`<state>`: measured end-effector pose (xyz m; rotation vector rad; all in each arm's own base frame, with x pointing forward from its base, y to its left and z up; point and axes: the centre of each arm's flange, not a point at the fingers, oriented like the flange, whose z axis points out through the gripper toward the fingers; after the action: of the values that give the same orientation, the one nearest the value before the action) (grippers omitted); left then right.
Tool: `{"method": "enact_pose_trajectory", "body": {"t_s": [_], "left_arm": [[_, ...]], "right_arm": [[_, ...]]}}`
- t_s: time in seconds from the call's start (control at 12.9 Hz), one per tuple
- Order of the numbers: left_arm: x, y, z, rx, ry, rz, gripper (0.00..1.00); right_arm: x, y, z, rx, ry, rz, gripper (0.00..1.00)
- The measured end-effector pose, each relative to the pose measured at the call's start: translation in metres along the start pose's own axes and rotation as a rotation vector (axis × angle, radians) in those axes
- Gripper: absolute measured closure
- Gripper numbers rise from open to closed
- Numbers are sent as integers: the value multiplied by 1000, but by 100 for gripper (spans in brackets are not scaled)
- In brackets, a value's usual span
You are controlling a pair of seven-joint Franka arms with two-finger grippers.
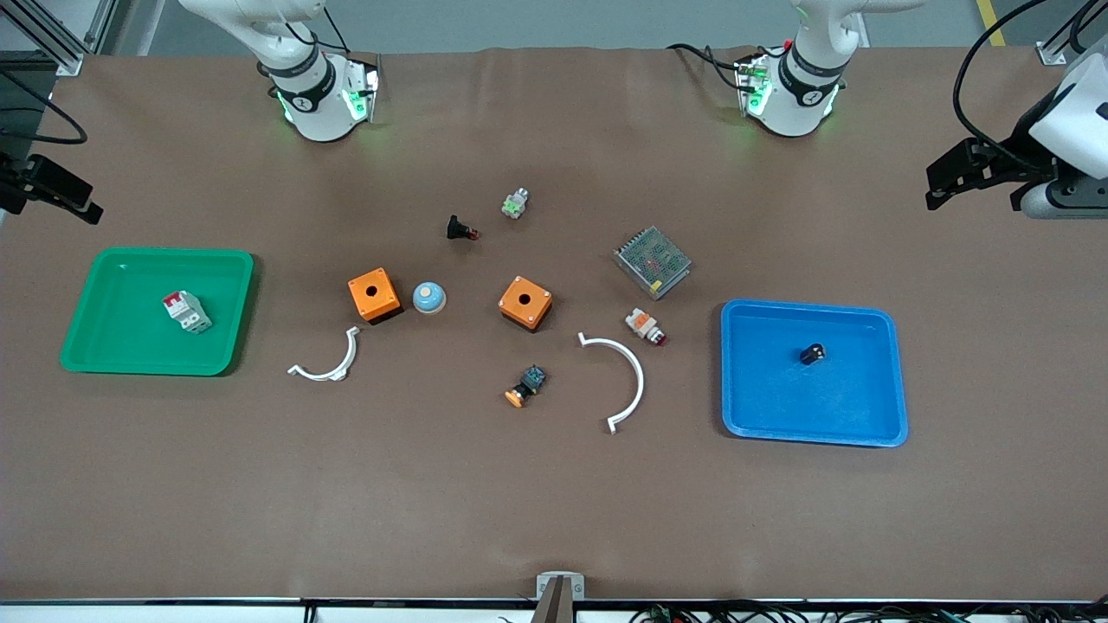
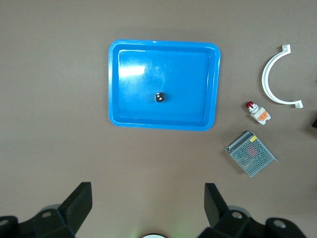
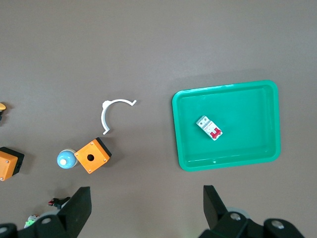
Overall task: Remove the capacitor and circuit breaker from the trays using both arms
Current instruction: 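Reach the left gripper to the capacitor while the right gripper reaches the breaker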
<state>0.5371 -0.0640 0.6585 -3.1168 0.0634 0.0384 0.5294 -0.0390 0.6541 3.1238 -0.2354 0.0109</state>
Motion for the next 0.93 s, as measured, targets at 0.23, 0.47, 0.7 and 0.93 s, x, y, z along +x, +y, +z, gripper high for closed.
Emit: {"method": "enact_pose_trajectory", "body": {"t_s": [0.23,0.47,0.7,0.93], "left_arm": [[0,0,0,0,-1,-1,0],[7,-2,11,-1,-20,-3,0],[35,-8,56,-6,-44,-13,0],[65,-11,146,-16,11,-21,0]], "right_arm": [[-1,-1,1,-1,-7,-2,0],[0,-1,6,-2,-20,-1,0],[2,-1,17,-3,-43,-14,0],[18,16,64,-5,-108,-128,0]]}}
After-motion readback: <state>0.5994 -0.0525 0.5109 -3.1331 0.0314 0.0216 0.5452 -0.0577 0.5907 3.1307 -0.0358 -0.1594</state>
